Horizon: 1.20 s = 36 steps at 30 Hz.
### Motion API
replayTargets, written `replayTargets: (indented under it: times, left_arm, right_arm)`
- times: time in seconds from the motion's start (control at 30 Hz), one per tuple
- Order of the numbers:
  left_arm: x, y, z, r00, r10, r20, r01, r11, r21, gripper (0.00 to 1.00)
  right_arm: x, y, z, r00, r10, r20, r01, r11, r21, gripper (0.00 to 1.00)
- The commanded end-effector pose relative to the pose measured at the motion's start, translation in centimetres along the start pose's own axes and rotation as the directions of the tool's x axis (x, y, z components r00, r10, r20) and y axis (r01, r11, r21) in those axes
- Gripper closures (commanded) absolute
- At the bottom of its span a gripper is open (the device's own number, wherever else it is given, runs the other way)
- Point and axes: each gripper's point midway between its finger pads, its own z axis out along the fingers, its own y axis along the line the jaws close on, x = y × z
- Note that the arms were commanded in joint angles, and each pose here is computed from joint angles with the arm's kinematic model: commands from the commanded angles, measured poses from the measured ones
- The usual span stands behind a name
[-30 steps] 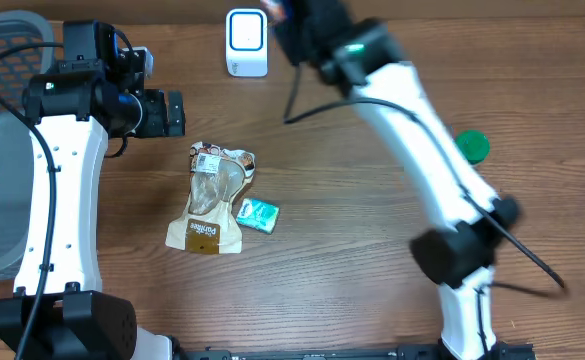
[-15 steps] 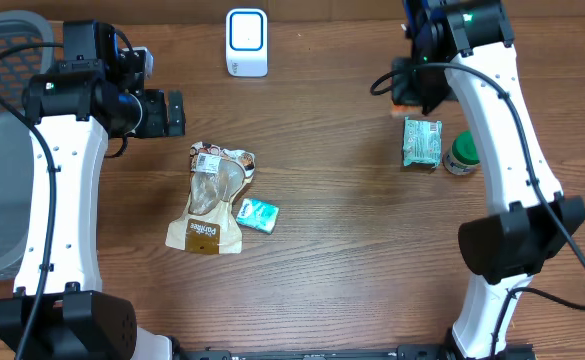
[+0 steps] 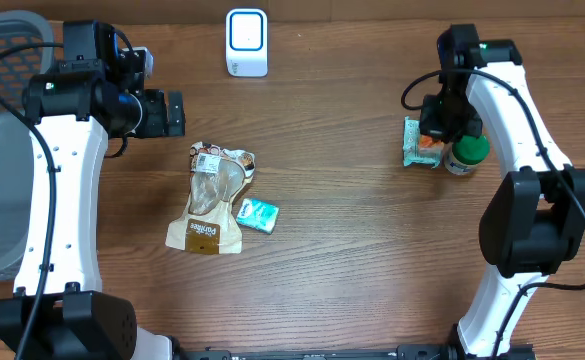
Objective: Scan the item barcode
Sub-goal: 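Carry the orange tissue pack right and set it beside the jar, then open the right gripper and move it to the teal tissue pack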
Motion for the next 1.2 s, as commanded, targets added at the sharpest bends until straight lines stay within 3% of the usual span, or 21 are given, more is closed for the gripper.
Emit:
replayTargets:
  times: [0.0,0.33,0.5,0.63,0.73,1.17]
  left_arm:
    - [-0.6,-0.1,-0.2,1.0,0.019,0.015,-0.019,1.0,0.006,0.0]
    - [-0.6,-0.1,-0.2,1.0,0.019,0.015,-0.019,1.0,0.006,0.01]
    - [-0.6,-0.1,-0.2,1.0,0.019,0.015,-0.019,1.0,0.006,0.01]
    - [-0.6,-0.1,-0.2,1.0,0.019,0.015,-0.019,1.0,0.006,0.0]
    - [-0.6,-0.1,-0.2,1.0,0.019,0.015,-0.019,1.0,0.006,0.01]
    - [-0.6,-0.1,-0.2,1.0,0.019,0.015,-0.019,1.0,0.006,0.0]
  right_arm:
    - [0.1,0.3,0.6,1.0,-0.031,-0.004,0.031,1.0,0.0,0.75]
    - [-0.1,1.1,-0.6,1.0,-0.029,0.003,0.029,0.999,-0.046,0.69]
    - [0.0,4.6,-4.2,0.999,-0.042,-0.006,0.039,0.969,-0.245,0.65]
    - [1.4,10.1,-6.6,0.985,-0.175,0.009,0.158,0.865,-0.477,0.6]
    - [2.5,12.1,-6.5,0.974,-0.225,0.011,0.202,0.851,-0.484,0.54]
    - [8.9,19.7,-4.2,0.899,-0.439,0.003,0.385,0.785,-0.484,0.54]
